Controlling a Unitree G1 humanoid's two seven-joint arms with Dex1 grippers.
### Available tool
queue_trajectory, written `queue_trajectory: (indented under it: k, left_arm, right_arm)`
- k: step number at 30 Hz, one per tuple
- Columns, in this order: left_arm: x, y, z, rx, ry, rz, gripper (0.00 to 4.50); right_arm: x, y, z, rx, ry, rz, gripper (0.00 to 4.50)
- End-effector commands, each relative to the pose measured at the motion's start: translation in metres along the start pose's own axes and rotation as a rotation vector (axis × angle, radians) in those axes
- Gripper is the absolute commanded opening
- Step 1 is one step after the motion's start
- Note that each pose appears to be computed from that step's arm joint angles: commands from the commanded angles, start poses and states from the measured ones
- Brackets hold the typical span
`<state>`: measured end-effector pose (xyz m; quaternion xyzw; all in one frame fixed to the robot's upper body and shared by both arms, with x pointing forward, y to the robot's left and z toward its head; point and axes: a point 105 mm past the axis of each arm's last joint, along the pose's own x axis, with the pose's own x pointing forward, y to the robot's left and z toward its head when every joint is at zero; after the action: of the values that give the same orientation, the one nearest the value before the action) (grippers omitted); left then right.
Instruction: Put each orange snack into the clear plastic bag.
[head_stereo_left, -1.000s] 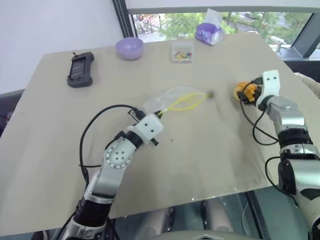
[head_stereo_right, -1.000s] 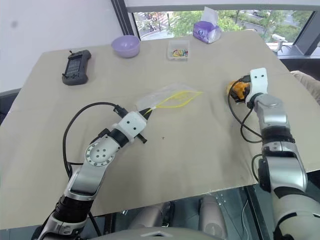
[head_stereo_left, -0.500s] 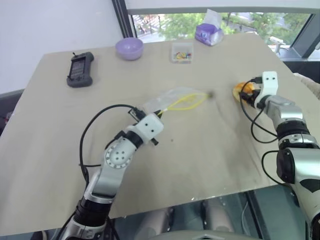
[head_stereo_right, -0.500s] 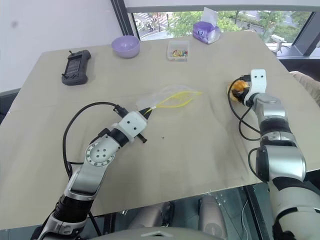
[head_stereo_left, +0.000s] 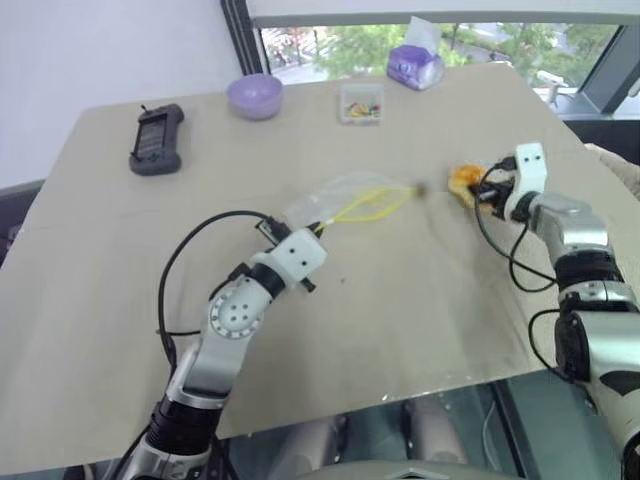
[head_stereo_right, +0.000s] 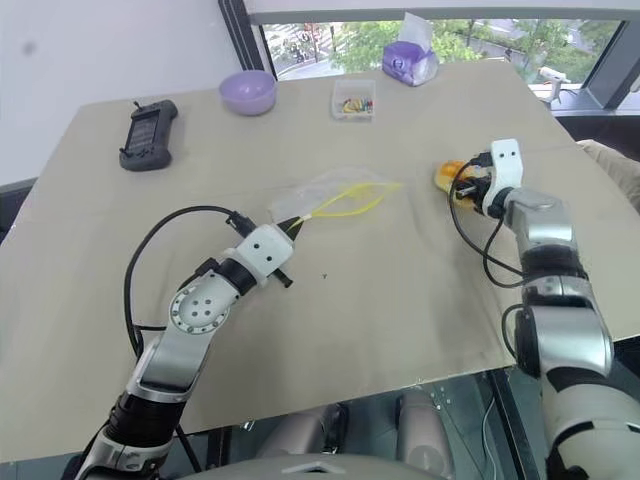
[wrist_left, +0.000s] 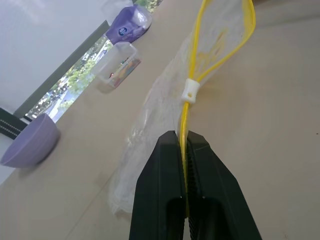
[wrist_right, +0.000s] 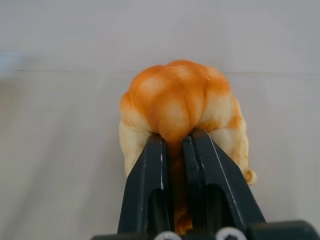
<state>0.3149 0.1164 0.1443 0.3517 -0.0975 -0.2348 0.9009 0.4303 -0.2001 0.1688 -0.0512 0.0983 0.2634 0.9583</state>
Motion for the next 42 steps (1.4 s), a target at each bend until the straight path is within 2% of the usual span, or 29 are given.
queue_trajectory:
  k: [1,5,8,11,15,19,25,32,42]
  left_arm:
    - [-0.003,0.009,0.012,0.025,-0.043,0.03,0.0]
    - [-0.002,0.007,0.013,0.021,-0.046,0.024,0.0]
    - [-0.002,0.005,0.013,0.018,-0.05,0.018,0.0]
    - [-0.001,0.005,0.014,0.019,-0.055,0.015,0.0]
    - [0.0,0.005,0.015,0.021,-0.06,0.012,0.0]
    - [0.001,0.005,0.017,0.022,-0.065,0.01,0.0]
    - [0.0,0.004,0.018,0.024,-0.07,0.003,0.0]
    - [0.001,0.003,0.019,0.037,-0.081,-0.016,0.0]
    - [0.002,0.002,0.02,0.076,-0.104,-0.063,0.0]
  right_arm:
    - [-0.026,0.031,0.057,-0.095,-0.14,0.196,0.07]
    - [-0.057,0.077,0.079,-0.146,-0.177,0.451,0.07]
    - [-0.068,0.114,0.067,-0.202,-0.094,0.616,0.07]
    - [-0.055,0.136,0.047,-0.244,0.002,0.641,0.07]
    - [-0.04,0.152,0.038,-0.256,0.033,0.653,0.07]
    - [-0.028,0.155,0.031,-0.264,0.057,0.637,0.07]
    - [-0.016,0.143,0.028,-0.259,0.089,0.556,0.07]
    - [-0.006,0.127,0.027,-0.162,0.14,0.458,0.07]
    - [0.018,0.153,0.041,-0.032,0.114,0.476,0.07]
